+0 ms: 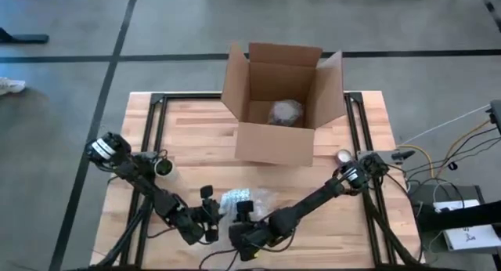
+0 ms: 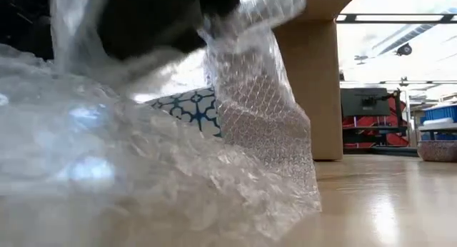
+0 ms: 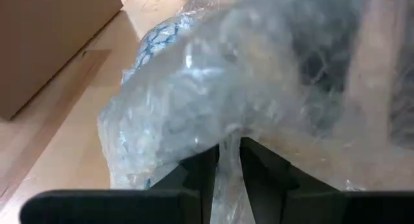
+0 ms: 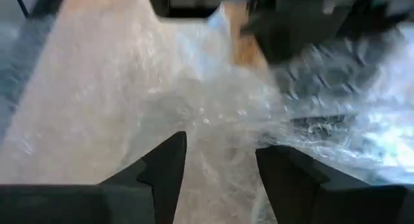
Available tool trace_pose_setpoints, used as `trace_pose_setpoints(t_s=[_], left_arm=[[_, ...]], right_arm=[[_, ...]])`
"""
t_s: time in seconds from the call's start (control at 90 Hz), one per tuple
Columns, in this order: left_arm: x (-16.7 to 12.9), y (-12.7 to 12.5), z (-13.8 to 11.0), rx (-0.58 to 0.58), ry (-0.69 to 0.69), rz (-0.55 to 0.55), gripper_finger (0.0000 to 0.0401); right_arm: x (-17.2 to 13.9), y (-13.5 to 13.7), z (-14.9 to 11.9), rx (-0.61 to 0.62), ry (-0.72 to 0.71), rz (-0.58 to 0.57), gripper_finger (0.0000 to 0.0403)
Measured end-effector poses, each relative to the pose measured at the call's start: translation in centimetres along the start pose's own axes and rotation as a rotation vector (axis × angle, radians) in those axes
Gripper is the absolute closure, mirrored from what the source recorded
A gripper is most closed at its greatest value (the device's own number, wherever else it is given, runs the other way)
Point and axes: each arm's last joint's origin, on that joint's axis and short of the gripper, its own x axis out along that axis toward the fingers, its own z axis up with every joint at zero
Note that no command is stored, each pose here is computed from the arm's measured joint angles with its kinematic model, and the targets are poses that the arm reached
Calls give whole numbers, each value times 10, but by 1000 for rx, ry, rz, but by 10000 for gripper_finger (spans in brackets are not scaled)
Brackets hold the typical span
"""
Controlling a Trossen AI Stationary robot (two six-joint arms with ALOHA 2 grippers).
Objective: Wrap mug
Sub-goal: Wrap the blue patterned mug with the bubble wrap
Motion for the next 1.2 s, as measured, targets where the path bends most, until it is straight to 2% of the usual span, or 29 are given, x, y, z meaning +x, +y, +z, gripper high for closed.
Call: trace_pose_setpoints(t_s=[0.156,0.356,0.656,0.778,0.9,1.2], left_arm=[[0,0,0,1,0,1,342],[0,0,0,3,-2,4,342],[2,2,1,-9,-3,11,342],[2,2,2,-14,-5,12,342],[2,2,2,-14,-5,12,342],[2,2,1,-18,-3,11,342]], right_arm=[[-9,3,10,35,-32,16,248],[-1,6,-6,141,34,63,258],[15,5,-26,440,101,135,230],[18,4,-32,517,116,135,224],[18,5,-33,533,125,134,228],[4,7,-8,549,69,186,239]])
